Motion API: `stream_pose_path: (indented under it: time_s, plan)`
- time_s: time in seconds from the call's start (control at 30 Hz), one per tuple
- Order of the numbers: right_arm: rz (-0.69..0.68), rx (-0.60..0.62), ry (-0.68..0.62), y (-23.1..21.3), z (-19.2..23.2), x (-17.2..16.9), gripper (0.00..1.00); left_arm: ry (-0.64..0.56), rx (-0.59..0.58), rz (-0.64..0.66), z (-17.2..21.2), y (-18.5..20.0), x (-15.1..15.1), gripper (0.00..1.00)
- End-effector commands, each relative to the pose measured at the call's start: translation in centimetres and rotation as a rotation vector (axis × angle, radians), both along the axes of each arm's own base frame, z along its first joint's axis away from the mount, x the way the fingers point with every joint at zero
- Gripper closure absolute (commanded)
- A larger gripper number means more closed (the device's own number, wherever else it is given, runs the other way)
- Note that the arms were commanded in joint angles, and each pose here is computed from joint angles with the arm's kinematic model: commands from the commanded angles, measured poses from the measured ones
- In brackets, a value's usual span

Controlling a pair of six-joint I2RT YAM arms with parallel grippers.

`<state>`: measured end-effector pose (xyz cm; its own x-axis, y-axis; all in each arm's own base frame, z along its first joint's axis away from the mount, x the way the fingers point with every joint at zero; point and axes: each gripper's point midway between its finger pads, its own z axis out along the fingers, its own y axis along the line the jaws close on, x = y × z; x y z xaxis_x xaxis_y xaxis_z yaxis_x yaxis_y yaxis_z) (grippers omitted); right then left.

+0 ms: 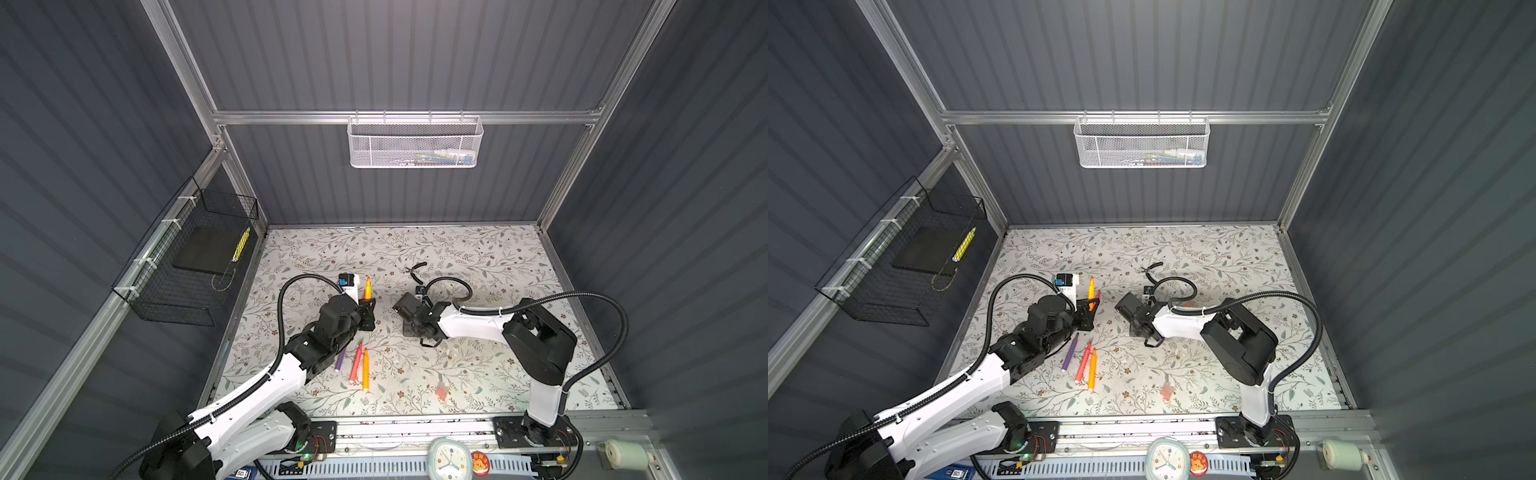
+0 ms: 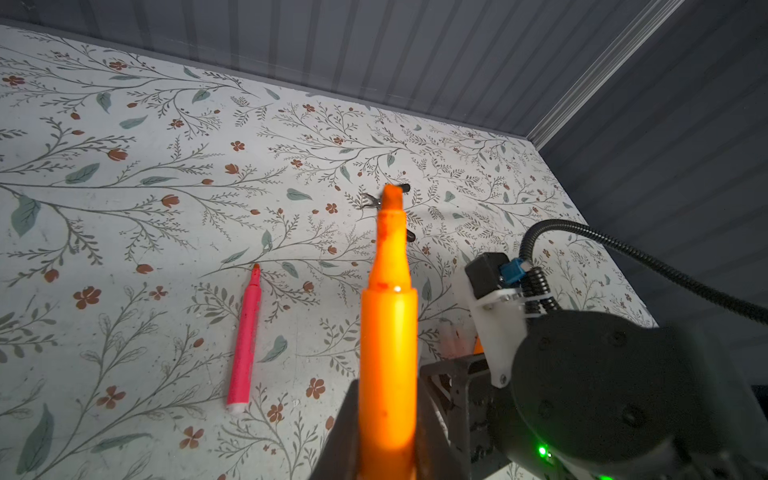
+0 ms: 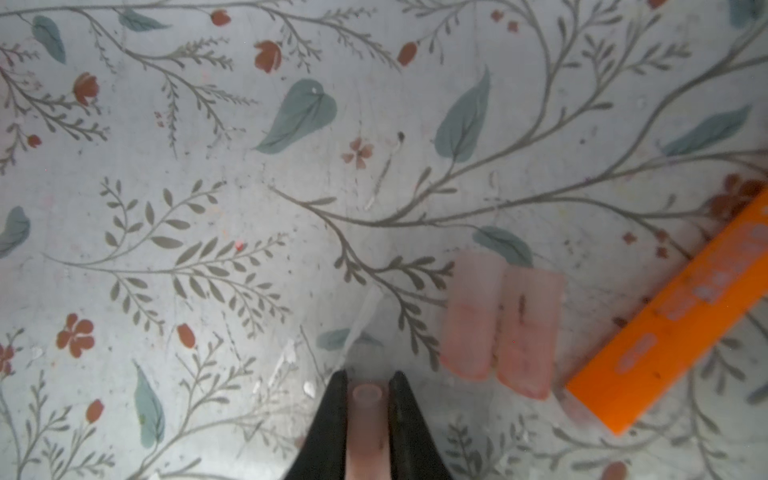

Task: Insert the pens into the pen caps
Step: 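Lift the pink cap and carry it above the highlighter tip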

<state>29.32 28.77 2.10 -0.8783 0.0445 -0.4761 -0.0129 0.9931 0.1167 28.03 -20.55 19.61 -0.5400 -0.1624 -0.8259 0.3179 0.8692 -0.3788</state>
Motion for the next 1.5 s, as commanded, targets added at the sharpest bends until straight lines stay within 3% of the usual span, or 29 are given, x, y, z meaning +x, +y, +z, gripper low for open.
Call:
stream_pose_path:
  time_s: [0.0,0.13,0.27,0.47,0.57,0.83,1.07,1.47]
  plan:
    - [-0.014,0.074,-0.037,-0.2,2.4,-0.3,0.89,-0.031,-0.013,-0.017,0.7,-0.2,-0.3,1.0]
    - [-0.026,0.168,-0.111,-1.0,6.2,-0.8,0.93,-0.036,-0.013,-0.004,0.7,0.2,-0.3,1.0]
    - [-0.03,0.31,-0.215,-2.1,10.0,-1.7,0.94,-0.071,-0.053,-0.076,1.3,-0.9,-0.9,1.0]
    - [-0.011,0.622,-0.404,-3.7,16.2,-3.5,0.99,-0.088,-0.113,-0.283,2.4,-4.3,-2.4,1.0]
    - [-0.047,0.712,-0.486,-5.5,18.0,-4.1,1.0,-0.076,-0.143,-0.41,2.4,-6.8,-3.6,1.0]
    - [-0.159,0.787,-0.59,-9.3,19.2,-4.4,1.0,-0.054,-0.043,-0.633,0.7,-13.0,-7.2,1.0]
    - [-0.174,0.856,-0.646,-10.0,21.5,-4.5,1.0,-0.016,-0.032,-0.665,-0.5,-14.1,-7.4,1.0]
    - [-0.046,0.94,-0.625,-5.4,24.1,-3.4,1.0,-0.021,-0.035,-0.676,-0.3,-14.2,-7.8,1.0]
